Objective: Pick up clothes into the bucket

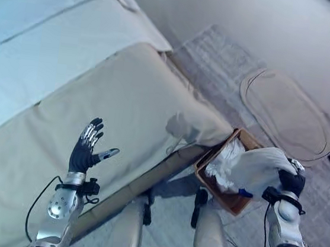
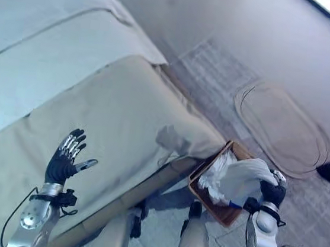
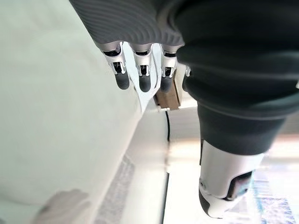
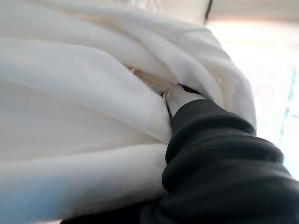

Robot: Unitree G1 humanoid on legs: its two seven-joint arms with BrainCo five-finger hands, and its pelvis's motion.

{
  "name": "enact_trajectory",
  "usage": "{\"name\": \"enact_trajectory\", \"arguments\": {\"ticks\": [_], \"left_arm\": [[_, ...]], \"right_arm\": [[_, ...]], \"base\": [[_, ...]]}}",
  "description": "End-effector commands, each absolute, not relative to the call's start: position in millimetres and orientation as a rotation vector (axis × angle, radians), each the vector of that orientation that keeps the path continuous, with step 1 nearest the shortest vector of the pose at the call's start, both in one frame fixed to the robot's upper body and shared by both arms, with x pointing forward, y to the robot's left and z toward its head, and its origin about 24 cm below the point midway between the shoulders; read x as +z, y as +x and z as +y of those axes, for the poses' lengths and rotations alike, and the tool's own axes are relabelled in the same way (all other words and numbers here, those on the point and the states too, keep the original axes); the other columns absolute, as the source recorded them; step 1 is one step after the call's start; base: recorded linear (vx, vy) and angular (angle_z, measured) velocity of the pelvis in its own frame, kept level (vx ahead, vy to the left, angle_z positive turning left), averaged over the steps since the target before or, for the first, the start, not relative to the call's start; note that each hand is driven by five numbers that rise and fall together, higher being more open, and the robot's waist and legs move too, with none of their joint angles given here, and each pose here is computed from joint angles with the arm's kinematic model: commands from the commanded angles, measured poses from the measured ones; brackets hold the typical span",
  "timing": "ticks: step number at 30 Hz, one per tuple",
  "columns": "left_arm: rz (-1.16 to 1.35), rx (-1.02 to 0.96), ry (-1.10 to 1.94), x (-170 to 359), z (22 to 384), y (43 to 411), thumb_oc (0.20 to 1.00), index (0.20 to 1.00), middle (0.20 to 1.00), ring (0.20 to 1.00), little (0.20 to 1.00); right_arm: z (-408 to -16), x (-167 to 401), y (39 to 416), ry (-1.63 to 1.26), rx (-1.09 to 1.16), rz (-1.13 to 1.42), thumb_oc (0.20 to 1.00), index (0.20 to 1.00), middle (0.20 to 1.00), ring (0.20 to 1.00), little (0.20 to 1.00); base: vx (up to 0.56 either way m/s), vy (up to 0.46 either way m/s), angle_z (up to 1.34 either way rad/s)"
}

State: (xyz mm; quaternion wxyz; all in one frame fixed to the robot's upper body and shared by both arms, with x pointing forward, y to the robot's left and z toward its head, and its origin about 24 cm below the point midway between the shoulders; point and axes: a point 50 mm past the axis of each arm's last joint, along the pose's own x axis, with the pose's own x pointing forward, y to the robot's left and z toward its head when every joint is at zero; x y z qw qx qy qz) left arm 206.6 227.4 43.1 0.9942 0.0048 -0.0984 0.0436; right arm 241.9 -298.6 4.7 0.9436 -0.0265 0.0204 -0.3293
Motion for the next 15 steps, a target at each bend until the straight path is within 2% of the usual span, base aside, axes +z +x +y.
{"name": "enact_trajectory", "arguments": {"ticks": [1,8,15], "left_arm": [[-0.381,0.129,-0.012,77,236,198,1.000,1.000,1.000,1.000,1.000],[-0.495,0.093,-0.037,100,222,200,1.000,1.000,1.000,1.000,1.000],[-0.535,0.059,-0.026,111,216,200,1.000,1.000,1.000,1.000,1.000]], "right_arm": [[-308,32,259,-0.072,-0.737,-0.082,0.200,0.200,0.200,0.200,0.200],[-328,39,275,-0.109,-0.832,-0.044,0.200,0.200,0.200,0.200,0.200],[-379,51,274,-0.177,-1.016,0.094,0.200,0.200,0.200,0.200,0.200]], "base": [[-0.11,-0.005,0.01],[-0.08,0.000,0.07],[0.00,0.018,-0.02]]}}
